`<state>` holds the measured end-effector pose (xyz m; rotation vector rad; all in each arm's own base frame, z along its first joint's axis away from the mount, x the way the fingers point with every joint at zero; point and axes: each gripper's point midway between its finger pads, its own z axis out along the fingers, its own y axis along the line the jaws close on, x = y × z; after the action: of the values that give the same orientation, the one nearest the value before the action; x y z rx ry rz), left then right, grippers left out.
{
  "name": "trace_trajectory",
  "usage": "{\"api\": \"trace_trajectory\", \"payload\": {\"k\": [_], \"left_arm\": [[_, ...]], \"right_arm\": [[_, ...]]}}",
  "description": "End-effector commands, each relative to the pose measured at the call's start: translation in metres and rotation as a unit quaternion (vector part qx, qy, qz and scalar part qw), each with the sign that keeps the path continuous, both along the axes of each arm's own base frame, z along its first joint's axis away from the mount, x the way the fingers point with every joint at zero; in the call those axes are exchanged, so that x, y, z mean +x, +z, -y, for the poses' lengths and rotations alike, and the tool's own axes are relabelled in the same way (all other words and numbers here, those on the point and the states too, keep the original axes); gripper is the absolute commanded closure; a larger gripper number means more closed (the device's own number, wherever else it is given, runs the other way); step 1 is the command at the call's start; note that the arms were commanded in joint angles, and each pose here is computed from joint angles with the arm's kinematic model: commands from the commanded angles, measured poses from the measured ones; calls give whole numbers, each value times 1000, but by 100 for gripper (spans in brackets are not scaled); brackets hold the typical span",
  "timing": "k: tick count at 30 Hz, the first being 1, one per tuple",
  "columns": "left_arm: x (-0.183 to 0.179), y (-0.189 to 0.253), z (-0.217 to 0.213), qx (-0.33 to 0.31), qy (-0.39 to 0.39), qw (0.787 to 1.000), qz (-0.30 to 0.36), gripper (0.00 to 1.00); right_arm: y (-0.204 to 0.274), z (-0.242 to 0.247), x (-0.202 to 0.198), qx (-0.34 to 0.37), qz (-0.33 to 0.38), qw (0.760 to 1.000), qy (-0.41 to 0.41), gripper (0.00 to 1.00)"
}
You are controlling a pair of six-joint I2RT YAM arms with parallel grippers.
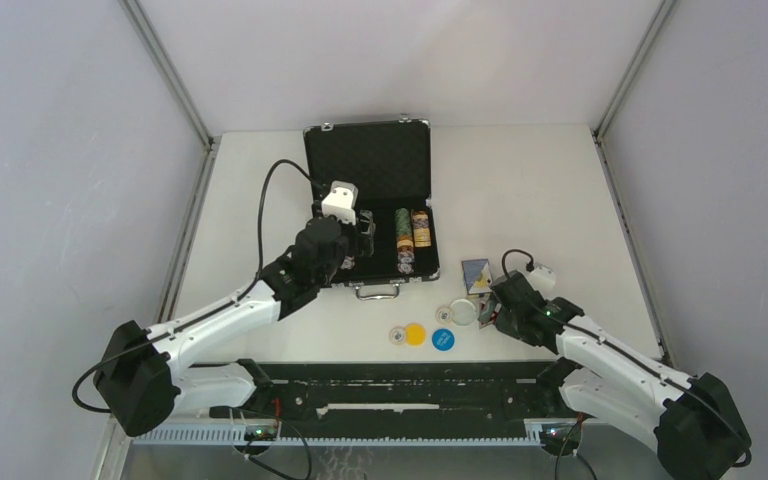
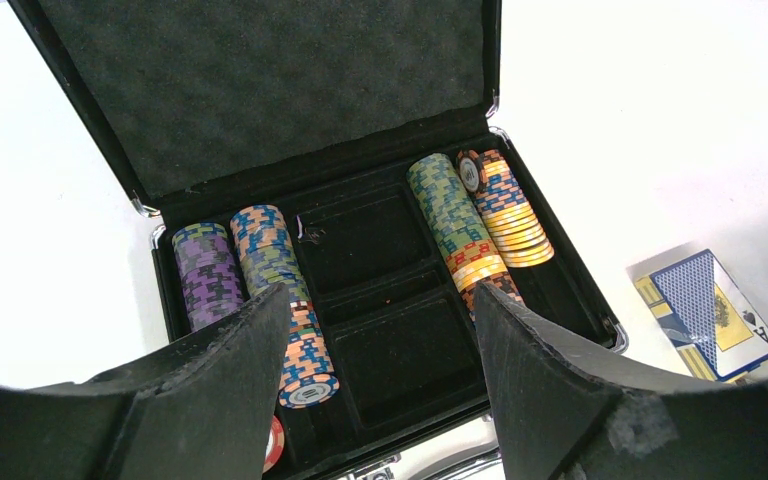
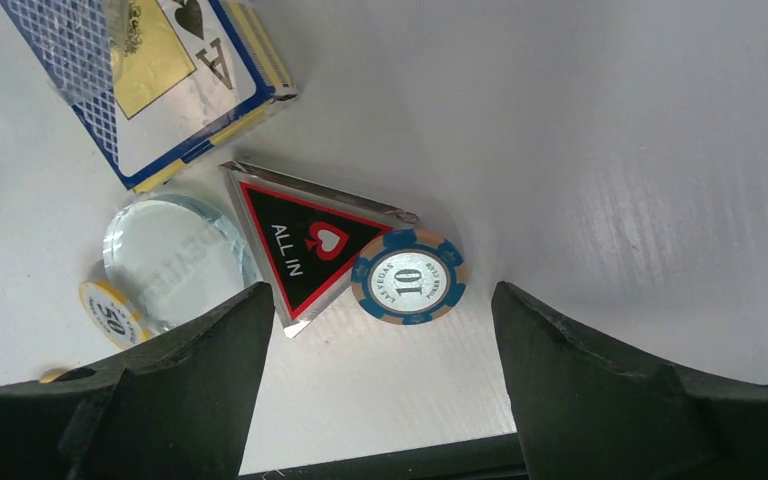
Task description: Pack up texas hold em set
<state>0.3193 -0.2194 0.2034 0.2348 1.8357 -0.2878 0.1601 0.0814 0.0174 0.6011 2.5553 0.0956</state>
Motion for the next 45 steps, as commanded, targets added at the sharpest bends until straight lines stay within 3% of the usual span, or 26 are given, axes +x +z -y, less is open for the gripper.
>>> {"api": "trace_trajectory", "payload": {"k": [1,20,45], "left_arm": [[0,11,-3,-8,6,1000,18,28],[1,8,-8,2,16,1000,17,28],[1,2,-2,-2,7,1000,6,29]], "right_arm": [[2,-7,9,15,15,1000,7,12],[4,-26,22,40,25,998,37,14],[-1,-27,5,0,18,997,68,20]]}}
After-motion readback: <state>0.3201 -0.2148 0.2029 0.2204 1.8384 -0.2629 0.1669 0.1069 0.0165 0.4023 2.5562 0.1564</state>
